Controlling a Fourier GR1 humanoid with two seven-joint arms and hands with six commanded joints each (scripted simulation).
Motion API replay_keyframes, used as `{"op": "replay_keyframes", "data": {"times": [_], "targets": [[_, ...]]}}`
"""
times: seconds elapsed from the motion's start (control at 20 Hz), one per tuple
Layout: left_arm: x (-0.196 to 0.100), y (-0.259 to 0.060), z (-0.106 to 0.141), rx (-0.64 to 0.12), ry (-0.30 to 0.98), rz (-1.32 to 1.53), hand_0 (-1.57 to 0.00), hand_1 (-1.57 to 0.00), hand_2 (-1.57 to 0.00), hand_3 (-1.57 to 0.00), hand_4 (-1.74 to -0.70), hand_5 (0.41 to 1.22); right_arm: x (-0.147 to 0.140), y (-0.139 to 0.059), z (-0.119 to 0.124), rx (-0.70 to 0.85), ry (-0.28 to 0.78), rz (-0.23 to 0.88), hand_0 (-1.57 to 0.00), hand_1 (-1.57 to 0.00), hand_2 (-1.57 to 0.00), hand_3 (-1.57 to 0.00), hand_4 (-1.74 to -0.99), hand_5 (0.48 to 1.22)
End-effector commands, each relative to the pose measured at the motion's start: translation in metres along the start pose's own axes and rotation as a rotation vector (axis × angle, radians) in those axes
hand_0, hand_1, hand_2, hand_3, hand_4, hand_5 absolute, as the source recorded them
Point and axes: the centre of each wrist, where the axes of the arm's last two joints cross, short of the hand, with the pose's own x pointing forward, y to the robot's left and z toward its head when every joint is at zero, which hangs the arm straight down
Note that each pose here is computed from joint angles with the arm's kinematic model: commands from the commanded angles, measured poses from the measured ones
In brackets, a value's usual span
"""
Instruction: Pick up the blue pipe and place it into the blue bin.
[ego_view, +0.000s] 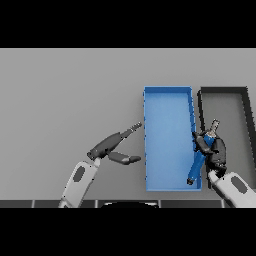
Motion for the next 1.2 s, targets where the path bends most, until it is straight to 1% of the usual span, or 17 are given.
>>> {"op": "replay_keyframes", "data": {"times": [0.0,0.05,0.1,0.15,0.25,0.3,0.4,0.6,0.65,0.8,0.95,1.05,1.15], "targets": [[0.001,-0.001,-0.002,-0.005,0.006,-0.004,0.0,0.0,0.0,0.0,-0.88,0.422,0.0,0.001,-0.002,0.0,0.025,0.014,-0.94,-0.85,-0.86,-0.5,-1.503,1.221],[0.001,-0.001,-0.001,-0.005,0.005,-0.004,0.0,0.0,0.0,0.0,-0.88,0.425,0.0,0.002,-0.003,0.01,0.03,0.027,-0.75,-0.68,-0.68,-0.4,-1.413,1.221],[0.0,-0.001,-0.001,-0.005,0.006,-0.004,0.0,0.0,0.0,0.0,-0.88,0.427,0.0,0.001,-0.003,0.022,0.039,0.048,-0.6,-0.55,-0.55,-0.32,-1.337,1.221],[0.001,-0.002,-0.001,-0.005,0.001,-0.001,0.0,0.0,0.0,0.0,-0.88,0.428,0.0,0.002,-0.004,0.04,0.052,0.082,-0.48,-0.44,-0.44,-0.26,-1.275,1.186],[0.001,-0.004,0.001,-0.004,-0.002,0.004,0.0,0.0,0.0,0.0,-0.88,0.429,-0.003,0.002,-0.005,0.066,0.079,0.175,-0.31,-0.28,-0.28,-0.16,-1.175,1.084],[0.0,-0.005,0.002,0.0,-0.001,0.007,0.0,0.0,0.0,0.0,-0.88,0.429,-0.001,0.005,-0.003,0.09,0.079,0.256,-0.24,-0.22,-0.22,-0.13,-1.142,1.03],[0.002,-0.005,0.001,0.002,0.001,0.004,0.0,0.0,0.0,0.0,-0.89,0.428,-0.004,0.004,-0.004,0.102,0.115,0.294,-0.16,-0.14,-0.14,-0.08,-1.083,0.934],[0.003,-0.004,-0.001,0.009,0.004,0.005,0.0,0.0,0.0,0.0,-0.89,0.427,-0.003,0.009,-0.008,0.118,0.148,0.394,-0.06,-0.06,-0.06,-0.03,-1.056,0.817],[0.002,-0.001,0.003,0.008,0.002,0.0,0.0,0.0,0.0,0.0,-0.89,0.428,-0.004,0.008,-0.006,0.12,0.159,0.429,-0.05,-0.05,-0.05,-0.03,-1.051,0.787],[0.002,-0.001,0.0,0.004,0.01,-0.001,0.0,0.0,0.0,0.0,-0.89,0.429,-0.006,0.013,-0.007,0.122,0.158,0.436,-0.03,-0.02,-0.02,-0.01,-1.036,0.713],[0.002,-0.001,0.002,0.005,-0.002,-0.004,0.0,0.0,0.0,0.0,-0.89,0.431,-0.004,0.015,-0.012,0.115,0.151,0.449,-0.01,-0.01,-0.01,-0.01,-1.022,0.672],[-0.001,-0.002,0.005,0.008,0.002,-0.002,0.0,0.0,0.0,0.0,-0.89,0.431,-0.005,0.015,-0.006,0.132,0.156,0.457,-0.01,-0.01,-0.01,0.0,-1.022,0.665],[-0.005,-0.005,0.002,0.007,0.021,-0.006,0.0,0.0,0.0,0.0,-0.88,0.431,-0.004,0.015,-0.01,0.13,0.155,0.459,-0.01,-0.01,-0.01,0.0,-1.022,0.658]]}}
